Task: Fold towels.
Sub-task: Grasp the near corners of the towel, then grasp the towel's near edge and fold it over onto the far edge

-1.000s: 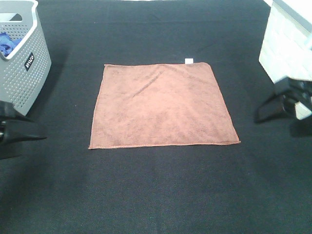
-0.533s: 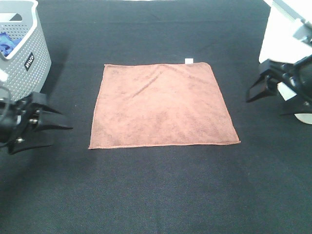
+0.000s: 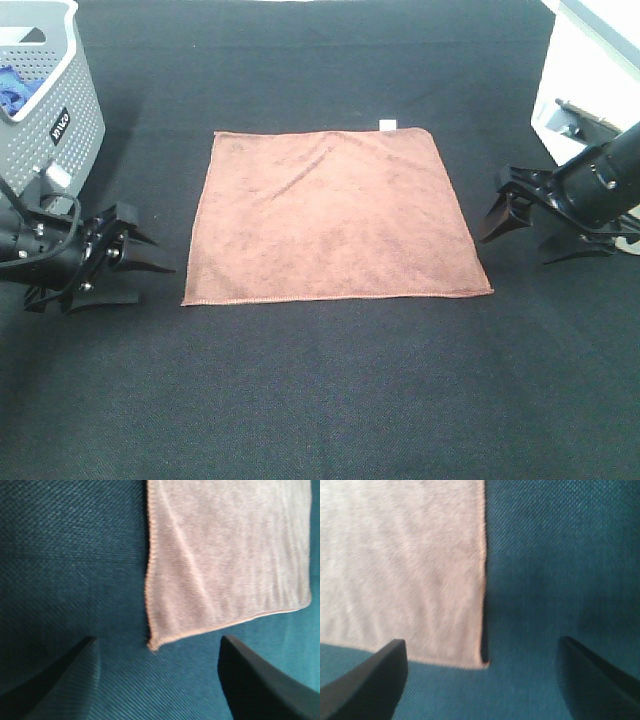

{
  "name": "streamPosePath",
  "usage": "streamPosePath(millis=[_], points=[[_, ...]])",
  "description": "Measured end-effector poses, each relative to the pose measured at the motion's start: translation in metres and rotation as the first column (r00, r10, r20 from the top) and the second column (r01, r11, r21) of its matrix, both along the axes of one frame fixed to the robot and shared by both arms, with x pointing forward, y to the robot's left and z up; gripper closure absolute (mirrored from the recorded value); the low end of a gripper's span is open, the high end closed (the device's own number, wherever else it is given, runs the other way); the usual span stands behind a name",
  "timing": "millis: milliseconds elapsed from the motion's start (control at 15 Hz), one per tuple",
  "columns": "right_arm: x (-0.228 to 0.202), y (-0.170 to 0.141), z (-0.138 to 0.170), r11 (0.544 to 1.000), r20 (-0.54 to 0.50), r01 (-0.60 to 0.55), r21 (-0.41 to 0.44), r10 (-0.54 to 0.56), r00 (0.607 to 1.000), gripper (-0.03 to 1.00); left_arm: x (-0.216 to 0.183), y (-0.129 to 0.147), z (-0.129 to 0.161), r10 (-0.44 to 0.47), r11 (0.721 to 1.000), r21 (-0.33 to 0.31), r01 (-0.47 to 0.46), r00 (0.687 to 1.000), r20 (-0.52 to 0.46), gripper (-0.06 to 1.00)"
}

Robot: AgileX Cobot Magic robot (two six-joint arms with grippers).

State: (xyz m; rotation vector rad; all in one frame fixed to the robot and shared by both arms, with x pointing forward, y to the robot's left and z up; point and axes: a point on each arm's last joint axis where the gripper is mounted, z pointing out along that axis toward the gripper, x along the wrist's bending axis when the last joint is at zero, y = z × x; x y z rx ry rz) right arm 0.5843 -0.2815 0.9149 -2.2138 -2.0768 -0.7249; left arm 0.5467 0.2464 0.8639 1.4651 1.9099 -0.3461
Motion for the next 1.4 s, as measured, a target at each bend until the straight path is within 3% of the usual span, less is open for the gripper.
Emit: streamPosePath(millis=[267, 667, 1067, 1133, 1400], points=[[0.015, 0.002, -0.014, 1.000, -0.023, -0.012, 0.023, 0.012, 1.000, 0.20, 0.006, -0.001, -0.010, -0.013, 1.000, 0.000, 0.013, 1.000, -0.010, 0.30], [0.027, 0.013, -0.039, 0.992, -0.031, -0.013, 0.124, 0.017, 0.999, 0.21, 0.025, -0.038, -0.017, -0.087, 0.996, -0.005, 0.087, 0.996, 0.031, 0.30], [0.029, 0.043, -0.045, 0.988, -0.012, -0.057, 0.140, 0.059, 0.998, 0.24, 0.037, -0.071, -0.022, -0.128, 0.991, -0.038, 0.130, 0.990, 0.051, 0.31], [0.030, 0.043, -0.045, 0.989, -0.010, -0.054, 0.138, 0.056, 0.998, 0.28, 0.036, -0.071, -0.023, -0.124, 0.991, -0.035, 0.126, 0.991, 0.047, 0.35], [0.031, 0.040, -0.053, 0.994, -0.022, -0.015, 0.112, 0.018, 1.000, 0.79, 0.036, -0.070, -0.031, -0.124, 0.992, -0.006, 0.124, 0.992, 0.029, 0.88]])
